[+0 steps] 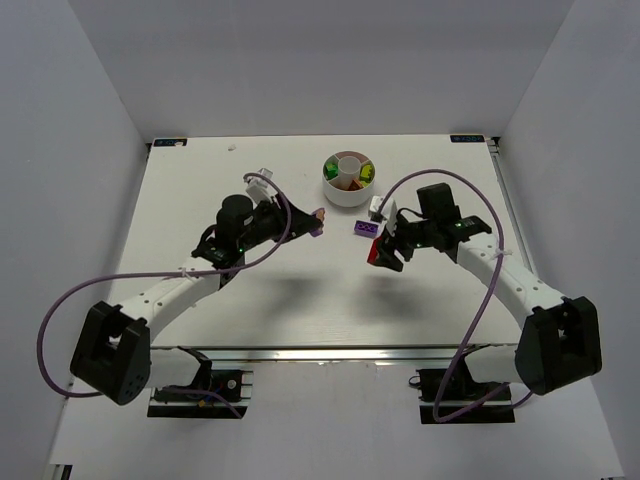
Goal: Sort the legos into containers by color
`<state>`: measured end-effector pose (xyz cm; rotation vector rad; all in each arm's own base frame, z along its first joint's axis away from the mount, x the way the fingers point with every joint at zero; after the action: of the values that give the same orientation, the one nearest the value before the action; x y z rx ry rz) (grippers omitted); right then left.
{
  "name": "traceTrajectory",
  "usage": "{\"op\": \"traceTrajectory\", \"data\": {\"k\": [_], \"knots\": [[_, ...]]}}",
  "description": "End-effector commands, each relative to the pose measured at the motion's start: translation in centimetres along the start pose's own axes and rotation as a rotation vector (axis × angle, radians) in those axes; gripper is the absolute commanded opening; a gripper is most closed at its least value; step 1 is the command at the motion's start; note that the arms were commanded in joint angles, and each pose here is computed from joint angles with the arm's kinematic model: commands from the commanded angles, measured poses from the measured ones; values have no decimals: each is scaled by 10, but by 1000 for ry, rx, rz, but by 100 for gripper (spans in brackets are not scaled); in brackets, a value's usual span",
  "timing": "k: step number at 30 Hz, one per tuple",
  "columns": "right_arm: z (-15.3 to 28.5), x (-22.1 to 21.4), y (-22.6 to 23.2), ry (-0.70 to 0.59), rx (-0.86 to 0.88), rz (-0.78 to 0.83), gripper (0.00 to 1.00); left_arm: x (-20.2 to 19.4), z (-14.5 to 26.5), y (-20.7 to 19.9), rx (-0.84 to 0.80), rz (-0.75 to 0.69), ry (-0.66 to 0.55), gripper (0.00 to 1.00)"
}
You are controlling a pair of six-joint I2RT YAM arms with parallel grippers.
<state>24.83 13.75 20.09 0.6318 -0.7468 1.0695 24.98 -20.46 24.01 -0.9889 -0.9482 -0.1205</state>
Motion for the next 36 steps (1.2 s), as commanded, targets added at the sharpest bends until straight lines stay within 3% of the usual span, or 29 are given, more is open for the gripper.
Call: {"op": "traceTrajectory", "data": {"k": [1,5,7,8,10,11,15,17,18,20,36], "knots": [[11,12,-17,-57,-86,-81,0,16,-7,-2,30,-42,10,2],[16,24,-43,-48,-198,-173,0,24,-18,3,104,-24,38,3],[9,22,-59,30,-241,-212,0,21,-22,9,175,0,114,3],[16,44,-70,19,-270,-186,0,22,-25,11,205,5,143,3],[8,43,-85,131,-268,-239,0,30,-34,11,241,-5,186,2],[17,68,-96,97,-305,-212,0,31,-35,11,244,-4,196,2],[20,101,-126,83,-407,-195,0,40,-39,6,230,-8,175,2],[11,102,-144,136,-449,-203,0,40,-41,7,232,-7,184,2],[21,124,-153,103,-495,-169,0,39,-41,7,238,-5,193,2],[10,118,-170,185,-530,-196,0,38,-42,9,245,-3,202,3],[-13,110,-207,285,-627,-24,0,29,-33,11,247,16,198,3]]}}
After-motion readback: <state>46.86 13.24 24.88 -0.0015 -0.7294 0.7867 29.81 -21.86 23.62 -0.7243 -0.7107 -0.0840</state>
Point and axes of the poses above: each gripper's point midway between its finger pads, its own z axis back along the fingers, its own y axis along the line the jaws close on, x = y × z, the point moved 9 cm from there along z, back along the fingers, and after that the axes turned 12 degrees about -z, right-handed, at the moved point
